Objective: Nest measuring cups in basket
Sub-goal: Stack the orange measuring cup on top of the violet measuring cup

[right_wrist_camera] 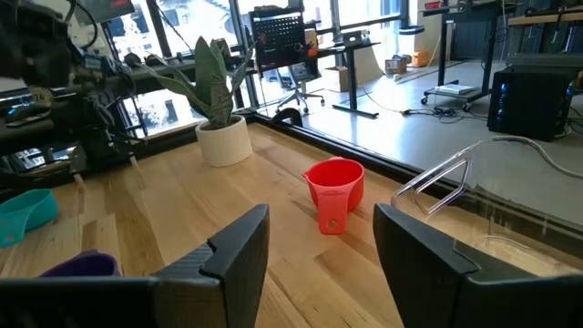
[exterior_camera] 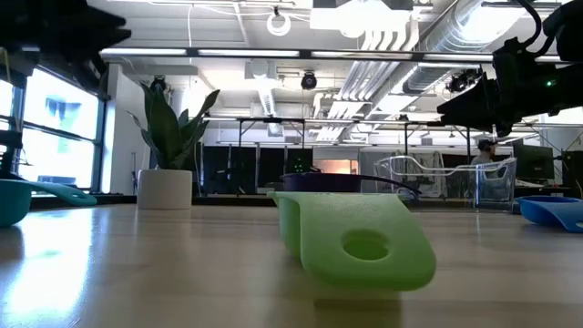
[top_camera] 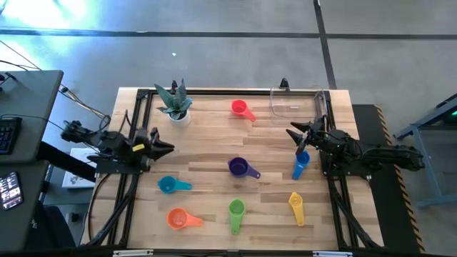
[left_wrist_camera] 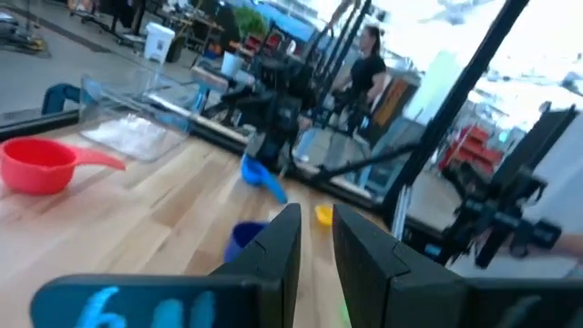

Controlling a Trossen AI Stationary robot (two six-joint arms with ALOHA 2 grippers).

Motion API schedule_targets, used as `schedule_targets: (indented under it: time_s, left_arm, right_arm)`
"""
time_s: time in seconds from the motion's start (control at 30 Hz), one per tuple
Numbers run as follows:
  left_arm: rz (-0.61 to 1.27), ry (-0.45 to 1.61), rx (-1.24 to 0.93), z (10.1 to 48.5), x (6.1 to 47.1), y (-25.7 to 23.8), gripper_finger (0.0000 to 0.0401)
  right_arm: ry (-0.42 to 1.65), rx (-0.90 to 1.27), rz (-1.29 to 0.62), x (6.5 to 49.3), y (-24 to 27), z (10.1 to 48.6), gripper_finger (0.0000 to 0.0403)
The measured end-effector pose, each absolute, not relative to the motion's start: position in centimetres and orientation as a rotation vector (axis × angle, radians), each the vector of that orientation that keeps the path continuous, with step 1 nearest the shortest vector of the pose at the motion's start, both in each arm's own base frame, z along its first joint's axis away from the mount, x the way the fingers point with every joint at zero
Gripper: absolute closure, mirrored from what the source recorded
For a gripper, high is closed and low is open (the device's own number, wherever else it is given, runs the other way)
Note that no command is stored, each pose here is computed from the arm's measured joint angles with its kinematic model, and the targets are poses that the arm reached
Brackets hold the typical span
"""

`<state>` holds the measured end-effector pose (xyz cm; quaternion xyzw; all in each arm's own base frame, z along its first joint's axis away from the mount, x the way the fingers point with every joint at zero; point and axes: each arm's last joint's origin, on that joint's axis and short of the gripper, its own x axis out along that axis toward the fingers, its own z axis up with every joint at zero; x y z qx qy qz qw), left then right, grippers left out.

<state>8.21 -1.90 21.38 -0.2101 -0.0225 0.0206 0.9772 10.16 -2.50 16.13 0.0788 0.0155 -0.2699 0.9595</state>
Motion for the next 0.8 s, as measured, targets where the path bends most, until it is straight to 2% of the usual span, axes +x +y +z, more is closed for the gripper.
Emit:
schedule_targets:
  time_s: [0.2,0.5,0.8]
  left_arm:
    - [0.103,-0.03,-0.403,25.5,8.5,-1.8,0.0343]
    - [0.149,0.28,-0.352,30.9,10.7,-2.8,0.0343]
    - [0.066,0.574,-0.493,34.9,12.5,-4.1,0.0343]
  right_arm:
    - [0.031,0.16,-0.548,10.2,-2.5,16.1,0.0213]
    - [0.03,0.16,-0.549,10.2,-2.5,16.1,0.0213]
    - [0.025,0.165,-0.55,10.2,-2.5,16.2,0.0213]
